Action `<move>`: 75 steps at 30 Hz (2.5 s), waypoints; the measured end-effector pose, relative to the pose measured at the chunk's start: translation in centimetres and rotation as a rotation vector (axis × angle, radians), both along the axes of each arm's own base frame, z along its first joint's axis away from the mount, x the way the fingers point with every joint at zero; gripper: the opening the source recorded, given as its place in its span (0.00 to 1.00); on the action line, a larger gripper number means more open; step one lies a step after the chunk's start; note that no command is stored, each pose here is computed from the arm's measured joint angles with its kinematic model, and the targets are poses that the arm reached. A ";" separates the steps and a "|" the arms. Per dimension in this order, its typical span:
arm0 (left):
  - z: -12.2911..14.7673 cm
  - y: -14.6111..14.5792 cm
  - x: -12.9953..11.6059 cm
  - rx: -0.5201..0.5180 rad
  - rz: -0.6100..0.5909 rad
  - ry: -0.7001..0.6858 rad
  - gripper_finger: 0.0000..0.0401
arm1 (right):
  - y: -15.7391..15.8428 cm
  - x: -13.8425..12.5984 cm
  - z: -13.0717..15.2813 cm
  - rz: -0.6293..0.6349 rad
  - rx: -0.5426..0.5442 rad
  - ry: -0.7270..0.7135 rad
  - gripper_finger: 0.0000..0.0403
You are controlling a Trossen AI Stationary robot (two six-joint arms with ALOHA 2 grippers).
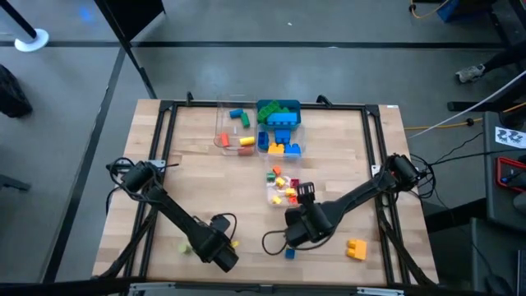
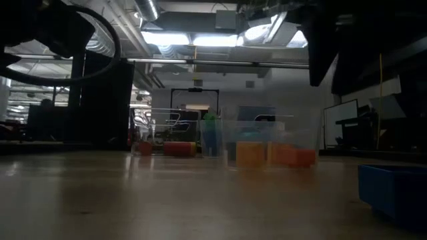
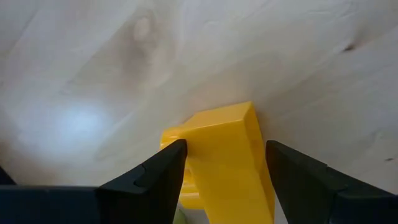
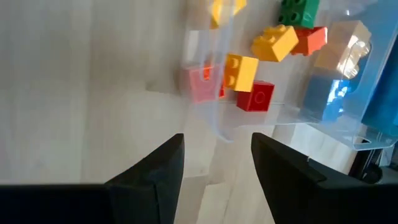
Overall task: Sort blocks by size
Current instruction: Put the yellow 2 stud game piece into the top right transparent bin
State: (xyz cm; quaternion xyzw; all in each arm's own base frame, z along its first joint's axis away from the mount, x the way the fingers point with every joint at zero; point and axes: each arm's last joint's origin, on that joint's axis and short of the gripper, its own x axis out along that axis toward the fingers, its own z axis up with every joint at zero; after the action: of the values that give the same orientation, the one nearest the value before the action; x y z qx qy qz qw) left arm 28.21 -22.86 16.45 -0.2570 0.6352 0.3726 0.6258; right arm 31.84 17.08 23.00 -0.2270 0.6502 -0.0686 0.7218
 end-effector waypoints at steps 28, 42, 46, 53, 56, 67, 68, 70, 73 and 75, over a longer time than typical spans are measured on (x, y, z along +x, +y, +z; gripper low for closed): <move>0.0 2.3 1.0 0.035 0.077 0.047 0.27 | 7.9 -5.7 0.0 0.171 0.023 -0.040 0.47; 0.7 2.9 1.0 -0.002 0.043 0.099 0.07 | 10.4 -8.4 -0.1 0.175 0.082 -0.035 0.47; 1.0 3.1 0.9 -0.007 0.048 0.102 0.04 | 10.9 -9.0 -0.1 0.189 0.085 -0.037 0.47; 1.3 3.6 1.0 -0.014 0.030 0.106 0.00 | 11.2 -9.4 -0.1 0.176 0.115 -0.011 0.47; 1.3 3.8 1.4 -0.026 0.016 0.096 0.00 | 11.2 -9.5 -0.1 0.170 0.140 0.018 0.47; 4.4 5.7 5.3 -0.092 -0.110 -0.068 0.00 | 10.9 -10.4 -0.1 0.119 0.115 0.098 0.47; 4.8 6.1 5.8 -0.091 -0.119 -0.089 0.00 | 10.9 -10.5 -0.1 0.115 0.119 0.106 0.47; 5.8 7.0 6.7 -0.080 -0.139 -0.123 0.00 | 10.9 -10.6 -0.1 0.106 0.133 0.123 0.47; 7.2 8.7 8.1 -0.053 -0.178 -0.187 0.00 | 11.0 -10.6 -0.1 0.100 0.146 0.137 0.47; 8.1 10.4 9.0 -0.008 -0.202 -0.218 0.00 | 11.0 -10.6 -0.1 0.099 0.150 0.140 0.47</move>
State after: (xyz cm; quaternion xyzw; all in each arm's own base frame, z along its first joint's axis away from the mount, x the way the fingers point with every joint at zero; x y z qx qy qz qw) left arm 37.24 -12.51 24.52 -0.2334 0.5876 0.2751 0.7242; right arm 21.23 28.08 22.91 -0.2084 0.6903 0.0319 0.6921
